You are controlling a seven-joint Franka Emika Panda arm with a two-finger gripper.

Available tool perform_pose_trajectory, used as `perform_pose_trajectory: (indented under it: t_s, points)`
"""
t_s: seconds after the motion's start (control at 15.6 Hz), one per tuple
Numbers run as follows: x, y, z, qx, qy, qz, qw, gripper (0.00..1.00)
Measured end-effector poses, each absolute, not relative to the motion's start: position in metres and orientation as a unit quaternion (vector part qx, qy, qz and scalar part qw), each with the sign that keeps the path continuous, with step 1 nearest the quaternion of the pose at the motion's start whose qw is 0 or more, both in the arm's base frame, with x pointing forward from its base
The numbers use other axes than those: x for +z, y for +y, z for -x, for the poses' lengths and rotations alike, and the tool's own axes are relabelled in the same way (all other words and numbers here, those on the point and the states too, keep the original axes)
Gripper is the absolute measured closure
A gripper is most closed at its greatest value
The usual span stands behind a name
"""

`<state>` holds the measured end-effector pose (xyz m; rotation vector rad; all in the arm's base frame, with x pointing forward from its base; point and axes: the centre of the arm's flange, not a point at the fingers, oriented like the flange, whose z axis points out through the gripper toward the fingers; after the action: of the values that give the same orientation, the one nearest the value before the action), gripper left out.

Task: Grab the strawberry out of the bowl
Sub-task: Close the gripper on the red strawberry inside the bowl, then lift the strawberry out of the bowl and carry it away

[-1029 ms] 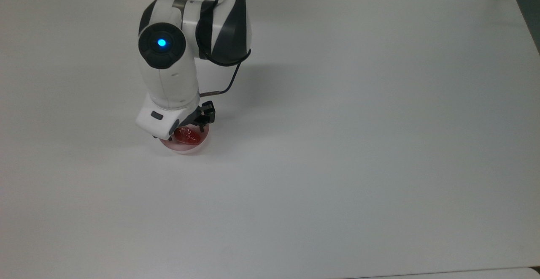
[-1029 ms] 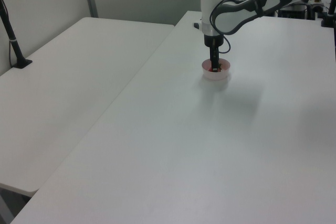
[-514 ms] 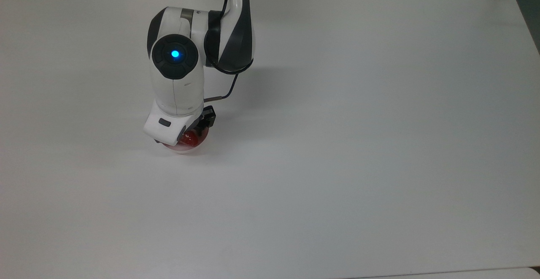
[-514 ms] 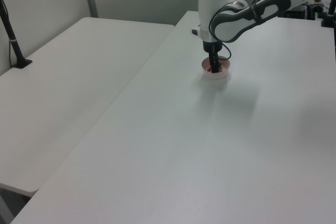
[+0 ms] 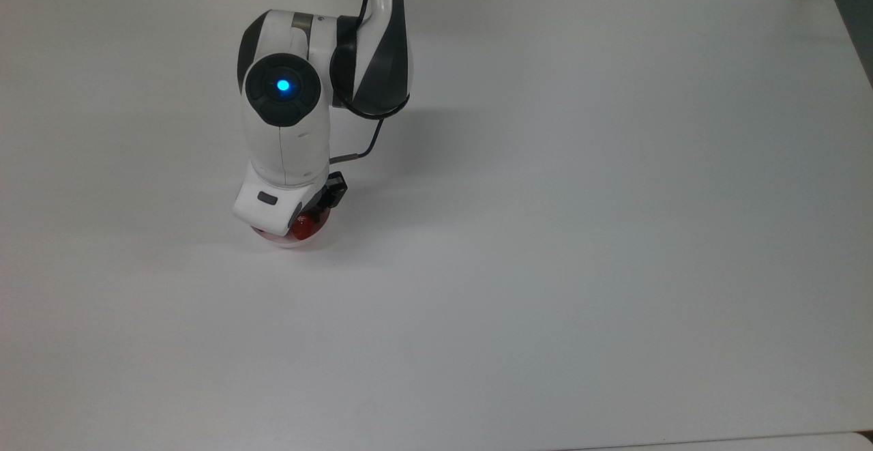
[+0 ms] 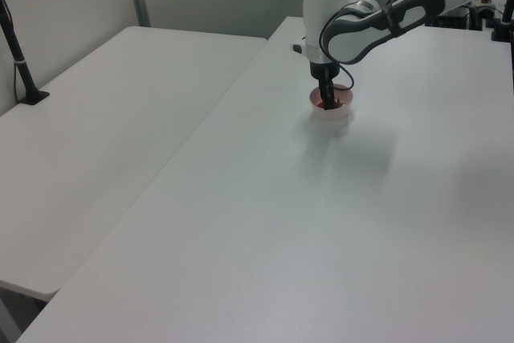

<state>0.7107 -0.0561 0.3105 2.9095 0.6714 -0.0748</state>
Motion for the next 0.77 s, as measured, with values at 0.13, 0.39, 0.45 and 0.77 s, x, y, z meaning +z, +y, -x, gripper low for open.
perform_pose_trajectory:
  t_s: [0.13,0.39,0.45,0.77]
  points:
    - [0.313,-0.057,-0.711,-0.022,0.22,-0.972,0.076,0.51]
    - [0.321,-0.058,-0.712,-0.011,0.192,-0.979,0.062,0.55]
    - [0.322,-0.058,-0.712,-0.01,0.186,-0.981,0.061,0.55]
    - [0.328,-0.06,-0.712,-0.003,0.17,-0.984,0.057,0.55]
